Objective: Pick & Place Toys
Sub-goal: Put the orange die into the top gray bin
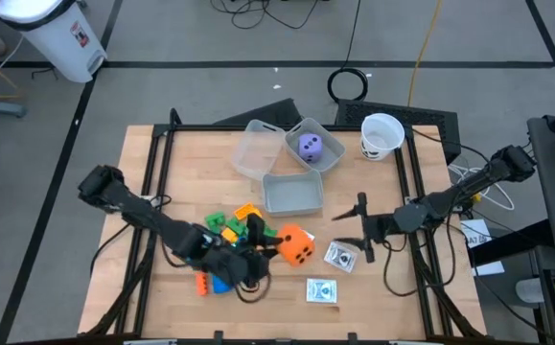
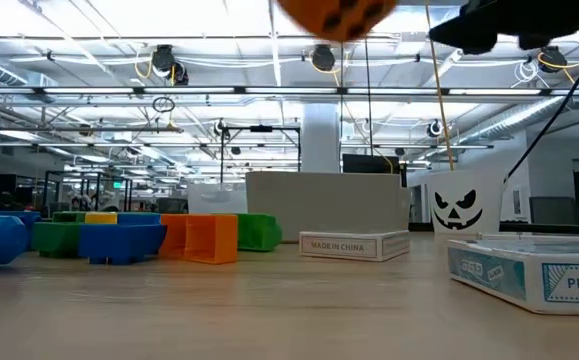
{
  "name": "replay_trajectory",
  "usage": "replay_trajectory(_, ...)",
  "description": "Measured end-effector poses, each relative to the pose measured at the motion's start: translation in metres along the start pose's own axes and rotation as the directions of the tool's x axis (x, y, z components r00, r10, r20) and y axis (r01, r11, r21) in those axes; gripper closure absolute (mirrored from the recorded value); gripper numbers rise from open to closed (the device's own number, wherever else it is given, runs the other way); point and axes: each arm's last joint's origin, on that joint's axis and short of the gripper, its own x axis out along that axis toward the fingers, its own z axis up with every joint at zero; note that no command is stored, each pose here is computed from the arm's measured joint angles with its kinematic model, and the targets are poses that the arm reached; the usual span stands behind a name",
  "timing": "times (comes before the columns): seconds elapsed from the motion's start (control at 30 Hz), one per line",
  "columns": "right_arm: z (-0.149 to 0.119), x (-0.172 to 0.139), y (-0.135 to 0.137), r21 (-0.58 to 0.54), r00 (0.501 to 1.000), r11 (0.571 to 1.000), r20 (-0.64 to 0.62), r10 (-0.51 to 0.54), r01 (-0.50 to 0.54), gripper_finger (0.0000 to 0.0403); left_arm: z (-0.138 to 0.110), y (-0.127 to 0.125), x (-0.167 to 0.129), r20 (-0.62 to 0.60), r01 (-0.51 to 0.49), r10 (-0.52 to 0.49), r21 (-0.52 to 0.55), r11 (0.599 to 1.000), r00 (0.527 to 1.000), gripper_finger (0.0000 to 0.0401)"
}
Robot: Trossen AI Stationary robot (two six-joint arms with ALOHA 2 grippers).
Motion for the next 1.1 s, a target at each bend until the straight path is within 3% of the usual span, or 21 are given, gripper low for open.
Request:
replay_trajectory(0.13, 0.004, 0.013, 0.002, -0.06, 0.996, 0.996, 0.072, -0.057, 0.061, 0.0139, 0.007, 0.026, -0.005, 0.084, -0.052, 0.064, -0.136, 0.989, 0.994, 0.0285)
replay_trajectory(0.27, 0.013, 0.021, 0.003, -0.131, 0.977, 0.983, 0.19, -0.099, 0.125, 0.0097, 0.006, 0.05, -0.006, 0.141, -0.03, 0.064, -0.232, 0.972, 0.988, 0.0285)
replay_trajectory(0.43, 0.028, 0.019, -0.003, -0.062, 0.923, 0.977, 0.345, -0.169, 0.202, 0.0054, 0.001, 0.065, 0.003, 0.192, 0.07, -0.02, -0.254, 0.965, 0.981, 0.0286)
replay_trajectory(0.53, 0.029, 0.02, -0.007, -0.041, 0.915, 0.986, 0.381, -0.137, 0.164, 0.0045, 0.001, 0.072, 0.007, 0.245, 0.112, -0.044, -0.268, 0.957, 0.968, 0.0298)
replay_trajectory(0.7, 0.025, 0.027, -0.007, -0.042, 0.914, 0.996, 0.404, -0.05, 0.073, 0.0049, 0.001, 0.082, 0.011, 0.282, 0.11, -0.027, -0.284, 0.953, 0.959, 0.0316)
replay_trajectory(1.1, 0.028, 0.033, -0.013, -0.001, 0.853, 0.995, 0.516, -0.084, 0.098, 0.0107, -0.001, 0.092, 0.014, 0.319, 0.133, -0.036, -0.286, 0.949, 0.947, 0.0315)
